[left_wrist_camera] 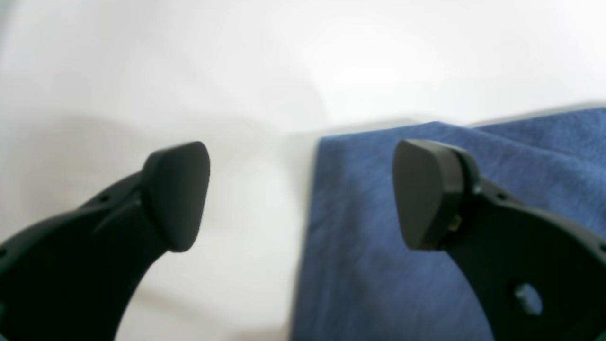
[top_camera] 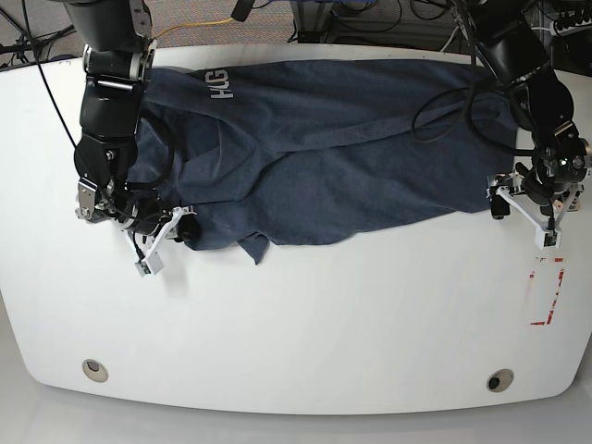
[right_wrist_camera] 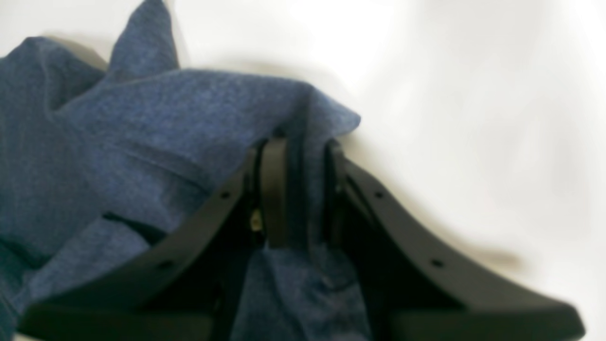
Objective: Fold the T-shirt properly
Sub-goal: 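Reach both grippers to the hem and grasp its two ends, then fold the hem with both grippers over toward the collar edge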
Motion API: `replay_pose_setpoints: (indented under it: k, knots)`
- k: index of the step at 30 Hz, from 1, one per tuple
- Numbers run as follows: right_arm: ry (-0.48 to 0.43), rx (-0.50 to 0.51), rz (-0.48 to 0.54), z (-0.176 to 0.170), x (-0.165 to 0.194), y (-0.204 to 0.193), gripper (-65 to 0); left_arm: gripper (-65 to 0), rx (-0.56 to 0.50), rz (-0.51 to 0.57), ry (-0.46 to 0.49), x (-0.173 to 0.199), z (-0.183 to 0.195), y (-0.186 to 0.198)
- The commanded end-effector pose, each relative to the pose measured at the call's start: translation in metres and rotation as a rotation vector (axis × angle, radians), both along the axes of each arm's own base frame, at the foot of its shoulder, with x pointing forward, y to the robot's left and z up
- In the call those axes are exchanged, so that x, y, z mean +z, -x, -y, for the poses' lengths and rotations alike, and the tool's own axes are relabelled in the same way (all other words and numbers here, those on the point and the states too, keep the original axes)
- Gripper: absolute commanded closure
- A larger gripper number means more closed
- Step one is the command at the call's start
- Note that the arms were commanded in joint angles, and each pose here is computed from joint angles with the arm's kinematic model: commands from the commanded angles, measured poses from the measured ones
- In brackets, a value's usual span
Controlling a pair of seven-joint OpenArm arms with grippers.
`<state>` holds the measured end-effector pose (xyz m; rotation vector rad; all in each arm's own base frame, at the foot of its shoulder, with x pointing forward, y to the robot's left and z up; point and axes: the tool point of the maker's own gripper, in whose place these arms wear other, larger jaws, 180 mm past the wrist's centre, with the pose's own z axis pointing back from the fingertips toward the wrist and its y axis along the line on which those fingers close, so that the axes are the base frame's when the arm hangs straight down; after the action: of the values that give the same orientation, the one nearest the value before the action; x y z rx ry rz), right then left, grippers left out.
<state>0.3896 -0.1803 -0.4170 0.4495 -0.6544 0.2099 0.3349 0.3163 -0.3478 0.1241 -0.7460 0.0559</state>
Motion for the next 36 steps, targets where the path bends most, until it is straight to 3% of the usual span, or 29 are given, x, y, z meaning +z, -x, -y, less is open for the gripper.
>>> replay_pose_setpoints:
  k: [1,8,11,12,15,16,18,19,23,30,36]
  knots:
    - [0.029,0.008,0.009,0.008,0.007,-0.005,-11.1,-57.4,0.007,0.051,0.019,0.003,-0.005,-0.014]
    - [0.044,0.013,0.031,0.010,0.014,-0.007,-10.3,-57.2,-0.036,-0.001,0.085,-0.031,0.015,-0.023]
    - [0.070,0.025,0.055,0.010,0.018,-0.004,-3.3,-55.1,-0.045,-0.006,0.086,-0.034,0.018,-0.023]
    - [0.077,0.033,0.071,0.009,0.023,-0.006,0.0,-50.3,-0.044,-0.006,0.086,-0.034,0.017,-0.023]
    - [0.085,0.039,0.097,0.008,0.031,-0.009,0.0,-29.9,-0.044,0.000,0.088,-0.033,0.018,-0.025]
    - [0.089,0.041,0.107,0.008,0.033,-0.010,0.0,-18.9,-0.044,0.004,0.087,-0.031,0.018,-0.026]
    - [0.091,0.041,0.113,0.008,0.035,-0.010,0.0,-4.0,-0.043,0.006,0.087,-0.030,0.017,-0.026]
    - [0.091,0.040,0.117,0.008,0.037,-0.011,0.0,0.0,-0.044,0.007,0.087,-0.030,0.017,-0.027]
    - [0.103,0.044,0.126,0.010,0.042,-0.013,0.0,0.0,-0.052,0.058,0.071,-0.016,0.017,-0.033]
    - [0.222,0.068,0.167,0.030,0.073,-0.006,0.0,0.0,-0.091,0.188,-0.034,0.034,0.020,-0.030]
    - [0.323,0.052,0.164,0.049,0.094,0.014,0.0,0.0,-0.112,0.214,-0.088,0.048,0.024,-0.015]
